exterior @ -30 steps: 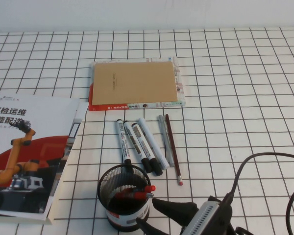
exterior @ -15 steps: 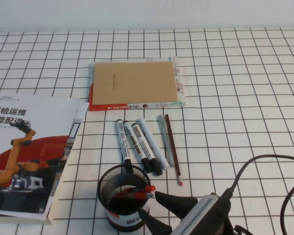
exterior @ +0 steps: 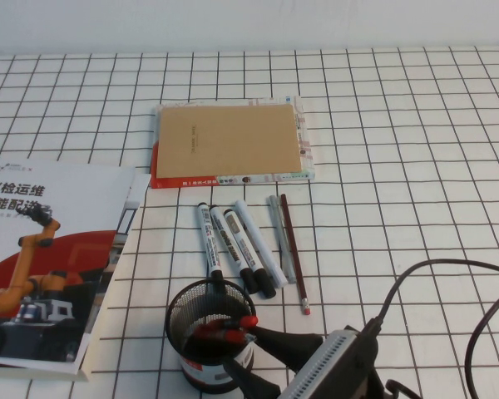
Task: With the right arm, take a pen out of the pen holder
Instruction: 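Take a marker out of the pen holder and lay it on the table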
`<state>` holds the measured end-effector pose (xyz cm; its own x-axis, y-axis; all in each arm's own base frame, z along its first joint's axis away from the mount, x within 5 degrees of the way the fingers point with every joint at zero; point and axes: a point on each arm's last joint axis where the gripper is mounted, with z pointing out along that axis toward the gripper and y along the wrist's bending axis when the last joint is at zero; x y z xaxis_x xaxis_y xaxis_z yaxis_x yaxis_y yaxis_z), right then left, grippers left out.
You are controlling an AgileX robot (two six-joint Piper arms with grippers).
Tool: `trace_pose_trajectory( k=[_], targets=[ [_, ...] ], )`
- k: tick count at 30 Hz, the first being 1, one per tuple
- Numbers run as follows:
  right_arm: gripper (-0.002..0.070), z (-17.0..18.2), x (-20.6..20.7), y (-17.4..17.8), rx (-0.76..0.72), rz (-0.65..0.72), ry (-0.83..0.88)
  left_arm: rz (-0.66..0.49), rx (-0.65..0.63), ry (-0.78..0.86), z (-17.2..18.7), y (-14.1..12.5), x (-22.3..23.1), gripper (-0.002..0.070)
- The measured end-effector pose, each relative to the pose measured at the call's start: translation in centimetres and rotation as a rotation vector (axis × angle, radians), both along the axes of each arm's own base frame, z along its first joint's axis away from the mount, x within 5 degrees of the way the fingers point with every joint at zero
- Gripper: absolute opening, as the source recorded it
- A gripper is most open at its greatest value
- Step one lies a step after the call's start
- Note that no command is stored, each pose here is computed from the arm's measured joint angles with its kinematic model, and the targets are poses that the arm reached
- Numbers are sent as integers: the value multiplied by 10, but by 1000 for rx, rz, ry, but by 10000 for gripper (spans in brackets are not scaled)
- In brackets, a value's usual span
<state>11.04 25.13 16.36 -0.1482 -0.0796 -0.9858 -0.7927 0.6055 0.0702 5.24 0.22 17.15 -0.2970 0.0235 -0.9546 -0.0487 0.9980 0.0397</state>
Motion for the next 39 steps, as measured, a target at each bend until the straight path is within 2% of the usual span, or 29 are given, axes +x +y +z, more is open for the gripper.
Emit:
trace_pose_trajectory(
  k=[9, 15, 28, 39],
  targets=[
    [262, 1, -5, 4, -9, 76, -31, 0, 0, 0, 0, 0, 0, -3],
    [227, 1, -5, 4, -22, 79, -50, 0, 0, 0, 0, 0, 0, -3],
    [211, 9, -2, 10, 8, 75, -99, 0, 0, 0, 0, 0, 0, -3],
    [172, 3, 1, 12, -41, 51, -110, 0, 0, 0, 0, 0, 0, -3]
  ],
)
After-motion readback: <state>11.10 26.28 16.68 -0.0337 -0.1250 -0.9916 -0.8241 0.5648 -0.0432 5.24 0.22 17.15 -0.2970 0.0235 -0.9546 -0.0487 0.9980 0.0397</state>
